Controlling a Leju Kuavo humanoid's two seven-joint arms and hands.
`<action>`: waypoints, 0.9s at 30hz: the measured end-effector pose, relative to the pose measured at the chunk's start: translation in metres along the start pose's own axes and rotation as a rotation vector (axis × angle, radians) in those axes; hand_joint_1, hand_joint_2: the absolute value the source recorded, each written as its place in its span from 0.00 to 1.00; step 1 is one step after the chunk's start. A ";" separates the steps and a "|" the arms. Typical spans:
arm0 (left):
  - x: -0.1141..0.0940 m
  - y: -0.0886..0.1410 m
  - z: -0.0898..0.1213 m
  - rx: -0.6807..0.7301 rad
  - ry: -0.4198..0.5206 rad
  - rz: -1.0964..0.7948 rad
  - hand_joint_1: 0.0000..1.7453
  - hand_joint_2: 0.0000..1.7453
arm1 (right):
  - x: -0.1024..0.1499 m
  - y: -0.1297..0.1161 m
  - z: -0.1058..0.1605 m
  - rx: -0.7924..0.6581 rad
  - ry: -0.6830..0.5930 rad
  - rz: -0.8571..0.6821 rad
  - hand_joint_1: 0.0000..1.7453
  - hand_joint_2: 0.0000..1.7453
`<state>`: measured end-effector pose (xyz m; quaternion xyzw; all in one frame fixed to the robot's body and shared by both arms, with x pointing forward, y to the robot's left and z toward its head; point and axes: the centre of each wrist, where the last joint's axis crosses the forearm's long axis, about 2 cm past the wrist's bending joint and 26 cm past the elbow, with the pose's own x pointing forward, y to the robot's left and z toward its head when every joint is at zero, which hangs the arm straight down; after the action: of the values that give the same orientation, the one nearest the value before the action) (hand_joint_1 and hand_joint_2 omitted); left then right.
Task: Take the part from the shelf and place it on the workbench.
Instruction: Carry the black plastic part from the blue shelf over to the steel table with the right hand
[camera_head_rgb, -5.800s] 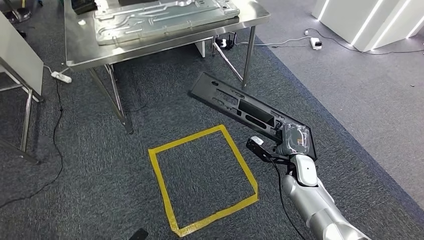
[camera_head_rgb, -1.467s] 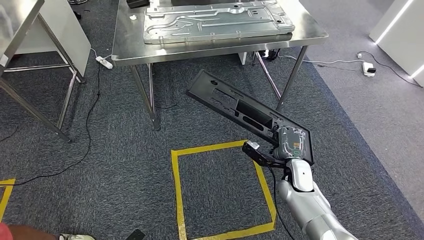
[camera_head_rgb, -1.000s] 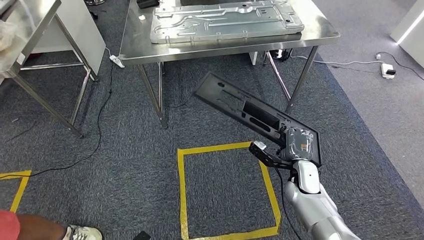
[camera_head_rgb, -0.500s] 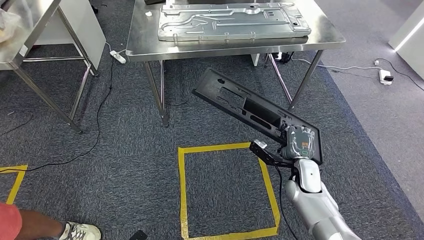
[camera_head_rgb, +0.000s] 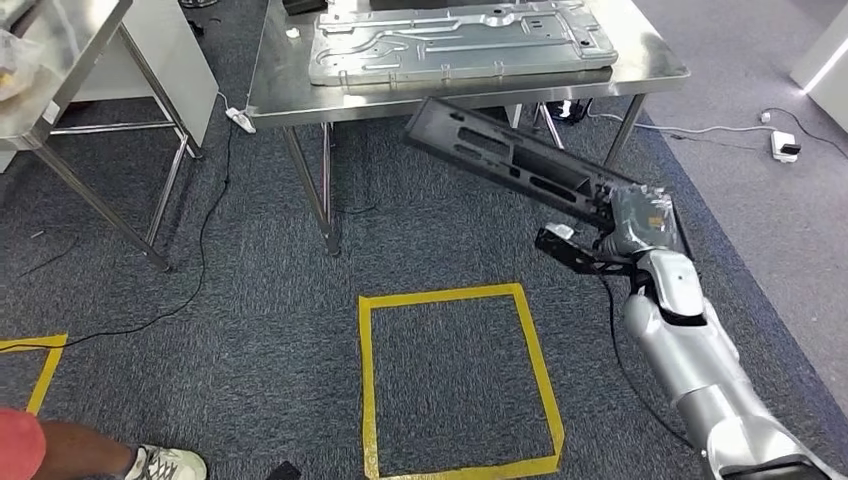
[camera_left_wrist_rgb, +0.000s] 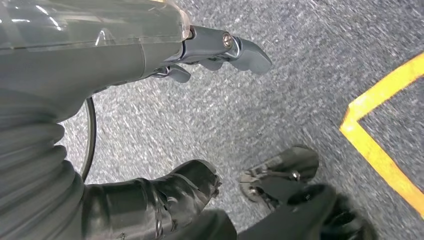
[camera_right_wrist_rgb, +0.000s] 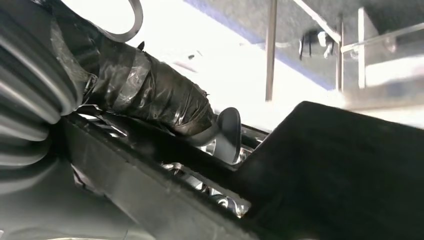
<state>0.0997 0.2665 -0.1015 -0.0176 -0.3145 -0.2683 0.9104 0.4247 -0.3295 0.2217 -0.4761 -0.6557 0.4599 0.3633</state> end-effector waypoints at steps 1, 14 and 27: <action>-0.001 -0.001 0.000 0.000 0.001 0.001 0.00 1.00 | -0.003 -0.004 -0.002 -0.004 -0.007 0.007 1.00 1.00; -0.004 -0.003 0.002 -0.006 -0.007 0.016 0.00 1.00 | -0.013 -0.008 0.004 -0.022 -0.066 0.035 1.00 1.00; -0.004 -0.002 0.002 0.005 0.008 0.053 0.00 1.00 | -0.017 0.003 0.018 -0.039 -0.032 0.030 1.00 1.00</action>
<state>0.0949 0.2673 -0.1025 -0.0225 -0.3110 -0.2433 0.9185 0.4142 -0.3498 0.2126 -0.4853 -0.6631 0.4599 0.3365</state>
